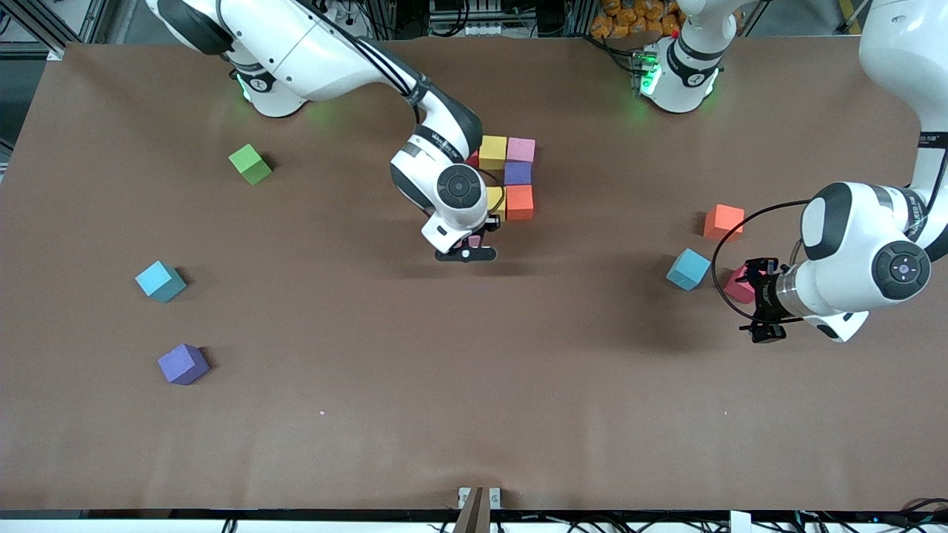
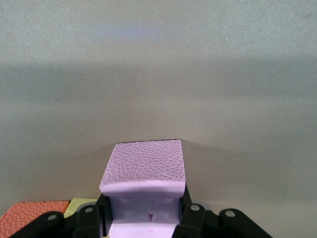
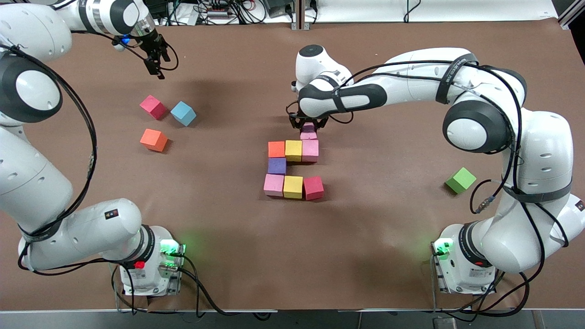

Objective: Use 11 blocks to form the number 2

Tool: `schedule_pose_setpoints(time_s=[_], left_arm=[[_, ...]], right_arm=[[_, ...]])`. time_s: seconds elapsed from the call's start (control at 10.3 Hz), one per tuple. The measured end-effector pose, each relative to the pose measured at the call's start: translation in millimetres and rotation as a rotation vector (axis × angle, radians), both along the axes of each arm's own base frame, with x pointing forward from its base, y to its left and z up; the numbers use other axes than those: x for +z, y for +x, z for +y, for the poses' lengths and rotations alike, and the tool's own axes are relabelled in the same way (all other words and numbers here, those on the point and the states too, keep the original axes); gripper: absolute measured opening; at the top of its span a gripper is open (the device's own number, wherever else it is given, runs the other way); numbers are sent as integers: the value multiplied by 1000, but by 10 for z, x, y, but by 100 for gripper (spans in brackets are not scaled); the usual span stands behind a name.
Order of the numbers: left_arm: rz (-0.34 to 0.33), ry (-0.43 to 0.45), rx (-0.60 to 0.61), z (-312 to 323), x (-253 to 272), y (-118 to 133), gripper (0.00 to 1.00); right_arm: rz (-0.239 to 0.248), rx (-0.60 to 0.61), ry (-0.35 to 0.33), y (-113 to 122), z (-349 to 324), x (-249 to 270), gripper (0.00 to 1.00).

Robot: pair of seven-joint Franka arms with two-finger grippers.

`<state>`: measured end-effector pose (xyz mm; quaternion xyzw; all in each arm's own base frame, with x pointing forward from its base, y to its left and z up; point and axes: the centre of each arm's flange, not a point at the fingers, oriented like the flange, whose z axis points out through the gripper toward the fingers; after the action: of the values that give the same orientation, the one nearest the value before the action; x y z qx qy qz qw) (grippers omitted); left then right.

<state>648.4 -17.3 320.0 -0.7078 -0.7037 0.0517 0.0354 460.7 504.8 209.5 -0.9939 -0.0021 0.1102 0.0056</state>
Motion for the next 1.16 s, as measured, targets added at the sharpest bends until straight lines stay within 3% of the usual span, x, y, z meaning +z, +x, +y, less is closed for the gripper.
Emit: schedule_pose_setpoints(time_s=[1.07,1.16], left_arm=[[-2,-1,-6,7,7,4,100],[-2,-1,-6,7,9,5,100]], right_arm=[[20,6,-3,-8,-21,-20,54],[25,-6,-10,-16,-28,-48,64]])
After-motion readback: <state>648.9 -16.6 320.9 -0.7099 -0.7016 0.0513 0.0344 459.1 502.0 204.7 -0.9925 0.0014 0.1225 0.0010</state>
